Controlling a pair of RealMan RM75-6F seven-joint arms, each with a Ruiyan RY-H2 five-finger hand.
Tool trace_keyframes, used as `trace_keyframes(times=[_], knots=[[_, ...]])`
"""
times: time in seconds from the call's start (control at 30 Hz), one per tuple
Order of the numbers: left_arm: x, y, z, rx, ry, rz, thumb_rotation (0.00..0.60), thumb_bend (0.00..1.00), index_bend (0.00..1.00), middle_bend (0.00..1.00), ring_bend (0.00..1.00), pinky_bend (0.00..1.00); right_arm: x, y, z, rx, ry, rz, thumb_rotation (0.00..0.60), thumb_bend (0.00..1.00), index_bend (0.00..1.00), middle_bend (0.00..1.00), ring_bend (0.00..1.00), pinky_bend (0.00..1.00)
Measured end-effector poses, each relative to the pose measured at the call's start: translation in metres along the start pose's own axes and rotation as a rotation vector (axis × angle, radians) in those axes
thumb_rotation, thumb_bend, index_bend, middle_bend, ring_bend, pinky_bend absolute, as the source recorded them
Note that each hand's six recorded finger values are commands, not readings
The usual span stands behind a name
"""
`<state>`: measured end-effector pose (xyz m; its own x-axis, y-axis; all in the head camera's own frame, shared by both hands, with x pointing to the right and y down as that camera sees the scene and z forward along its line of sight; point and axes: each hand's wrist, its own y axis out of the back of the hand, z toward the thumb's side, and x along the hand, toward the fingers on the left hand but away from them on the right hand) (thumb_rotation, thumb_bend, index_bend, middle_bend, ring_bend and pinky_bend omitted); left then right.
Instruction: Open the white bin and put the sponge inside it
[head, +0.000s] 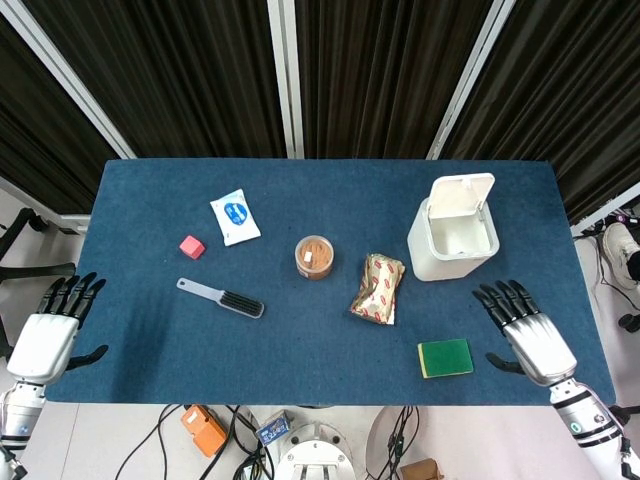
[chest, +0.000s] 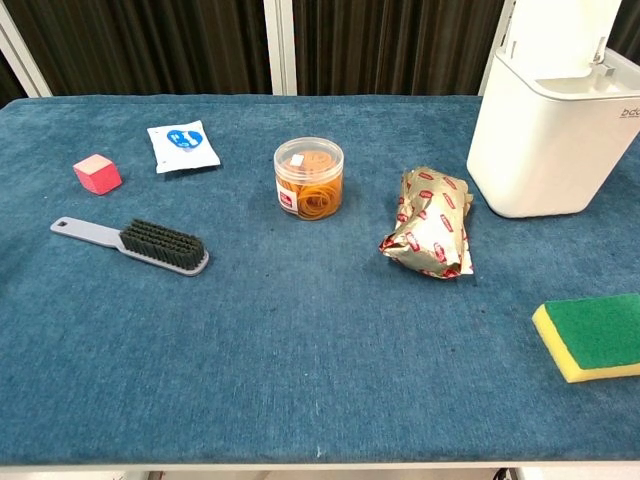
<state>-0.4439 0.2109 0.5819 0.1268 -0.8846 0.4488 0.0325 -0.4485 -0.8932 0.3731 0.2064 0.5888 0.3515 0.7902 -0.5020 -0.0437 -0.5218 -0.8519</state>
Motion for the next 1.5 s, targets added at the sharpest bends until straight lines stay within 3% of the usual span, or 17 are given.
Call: trace_keyframes(times=[0.27, 0.43, 0.53, 0.67, 0.83, 1.07, 1.27, 1.4, 1.5], knots=[[0.0, 0.001, 0.0, -0.002, 0.001, 0.002, 0.6, 0.1, 0.0, 0.0, 0.0, 0.0, -0.008, -0.056, 0.015, 0.017, 0.056, 0.195, 0.6, 0.31, 0.0, 0.1, 0.0, 0.0], [-0.001, 0.002, -0.001, -0.007, -0.001, 0.007, 0.6, 0.1, 0.0, 0.0, 0.0, 0.0, -0.015, -0.076, 0.02, 0.029, 0.068, 0.27, 0.6, 0.31, 0.05, 0.11, 0.0, 0.0], [-0.001, 0.003, -0.001, -0.007, -0.003, 0.007, 0.6, 0.1, 0.0, 0.0, 0.0, 0.0, -0.019, -0.084, 0.021, 0.032, 0.063, 0.291, 0.6, 0.31, 0.27, 0.21, 0.1, 0.05], [-0.002, 0.003, -0.001, -0.008, -0.005, 0.009, 0.6, 0.1, 0.0, 0.0, 0.0, 0.0, -0.025, -0.086, 0.022, 0.023, 0.053, 0.283, 0.6, 0.33, 0.55, 0.41, 0.32, 0.28], [-0.002, 0.003, -0.001, -0.008, -0.005, 0.012, 0.6, 0.1, 0.0, 0.0, 0.0, 0.0, -0.031, -0.079, 0.021, -0.002, 0.045, 0.229, 0.6, 0.35, 0.7, 0.53, 0.45, 0.43], [-0.001, 0.002, -0.001, -0.006, -0.004, 0.008, 0.6, 0.1, 0.0, 0.0, 0.0, 0.0, -0.039, -0.044, 0.017, -0.04, 0.03, 0.053, 0.6, 0.35, 0.69, 0.54, 0.45, 0.45], [0.0, 0.001, 0.0, -0.002, -0.005, 0.003, 0.6, 0.1, 0.0, 0.0, 0.0, 0.0, -0.057, 0.033, 0.008, -0.067, -0.023, -0.202, 0.6, 0.35, 0.67, 0.54, 0.45, 0.43], [0.0, 0.0, 0.0, -0.002, -0.002, 0.002, 0.6, 0.1, 0.0, 0.0, 0.0, 0.0, -0.074, 0.076, -0.004, -0.071, -0.095, -0.295, 0.6, 0.35, 0.66, 0.54, 0.45, 0.43], [0.001, 0.0, 0.0, -0.002, 0.0, 0.0, 0.6, 0.1, 0.0, 0.0, 0.0, 0.0, -0.087, 0.096, -0.013, -0.054, -0.16, -0.31, 0.6, 0.35, 0.64, 0.54, 0.44, 0.41]])
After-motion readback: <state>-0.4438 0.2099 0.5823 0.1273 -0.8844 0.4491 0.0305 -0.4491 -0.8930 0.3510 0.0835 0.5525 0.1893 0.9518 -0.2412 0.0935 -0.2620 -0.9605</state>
